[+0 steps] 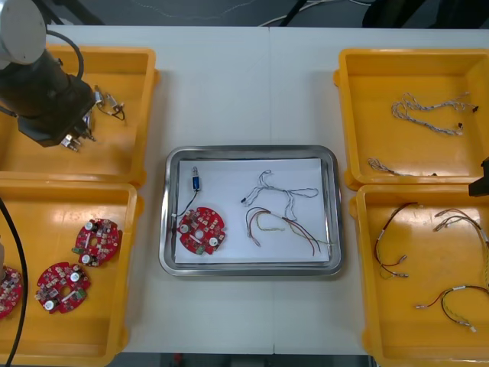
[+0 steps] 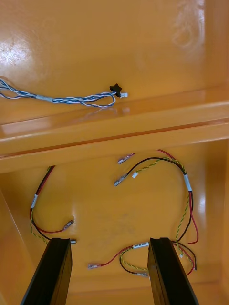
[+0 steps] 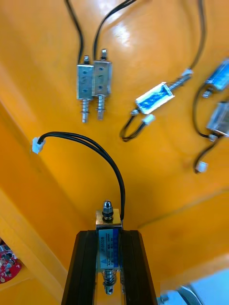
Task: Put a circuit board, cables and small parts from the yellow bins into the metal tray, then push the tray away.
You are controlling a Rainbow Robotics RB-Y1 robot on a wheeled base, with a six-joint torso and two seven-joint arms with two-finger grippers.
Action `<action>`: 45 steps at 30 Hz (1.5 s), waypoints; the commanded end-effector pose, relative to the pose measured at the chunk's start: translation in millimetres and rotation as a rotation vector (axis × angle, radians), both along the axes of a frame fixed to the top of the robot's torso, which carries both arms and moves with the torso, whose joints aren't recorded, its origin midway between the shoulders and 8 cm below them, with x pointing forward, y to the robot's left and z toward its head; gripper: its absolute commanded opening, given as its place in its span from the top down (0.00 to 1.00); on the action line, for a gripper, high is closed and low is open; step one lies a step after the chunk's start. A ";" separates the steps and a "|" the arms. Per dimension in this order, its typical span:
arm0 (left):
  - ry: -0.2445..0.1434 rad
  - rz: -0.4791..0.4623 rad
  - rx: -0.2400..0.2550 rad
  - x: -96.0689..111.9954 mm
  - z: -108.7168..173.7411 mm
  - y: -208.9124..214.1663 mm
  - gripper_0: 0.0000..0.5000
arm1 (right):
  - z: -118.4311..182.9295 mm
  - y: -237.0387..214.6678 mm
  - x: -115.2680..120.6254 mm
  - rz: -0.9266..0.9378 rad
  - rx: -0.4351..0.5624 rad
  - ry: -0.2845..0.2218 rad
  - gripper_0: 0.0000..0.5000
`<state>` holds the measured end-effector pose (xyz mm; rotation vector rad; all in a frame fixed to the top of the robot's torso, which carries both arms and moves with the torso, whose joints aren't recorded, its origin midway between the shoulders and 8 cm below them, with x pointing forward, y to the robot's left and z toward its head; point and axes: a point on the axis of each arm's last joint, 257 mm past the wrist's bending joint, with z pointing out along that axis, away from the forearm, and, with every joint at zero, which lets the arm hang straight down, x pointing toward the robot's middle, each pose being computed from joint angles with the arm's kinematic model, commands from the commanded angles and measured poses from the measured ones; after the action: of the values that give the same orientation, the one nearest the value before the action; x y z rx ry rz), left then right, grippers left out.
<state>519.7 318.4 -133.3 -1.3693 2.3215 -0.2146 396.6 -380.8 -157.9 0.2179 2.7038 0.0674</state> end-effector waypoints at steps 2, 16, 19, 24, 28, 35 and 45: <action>-0.127 -0.161 0.083 6.3 64.9 -1.9 1.00 | 15.8 -13.7 -4.6 -0.050 -0.016 -0.030 0.07; -0.179 -0.463 0.203 -11.8 72.4 -30.2 1.00 | 15.9 -14.2 -4.9 -0.054 -0.013 -0.030 0.07; -0.176 -0.527 0.226 -14.9 70.5 -35.0 1.00 | 15.9 -13.8 -5.0 -0.053 -0.012 -0.030 0.02; -0.169 -0.628 0.247 -20.0 66.6 -44.2 1.00 | 15.7 -14.3 -5.3 -0.055 -0.012 -0.029 0.00; -0.167 -0.728 0.294 -24.6 63.6 -49.9 1.00 | 16.1 -14.3 -5.3 -0.054 -0.011 -0.030 0.00; -0.137 -0.913 0.397 -33.6 49.7 -70.8 1.00 | 16.7 -14.2 -5.3 -0.054 -0.008 -0.032 0.00; -0.100 -1.062 0.411 -49.5 21.4 -118.3 1.00 | 17.1 -14.1 -5.3 -0.053 -0.007 -0.032 0.00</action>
<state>479.0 210.4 -108.4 0.1001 2.5701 -0.0886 394.0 -380.2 -158.0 0.2175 2.7051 0.0821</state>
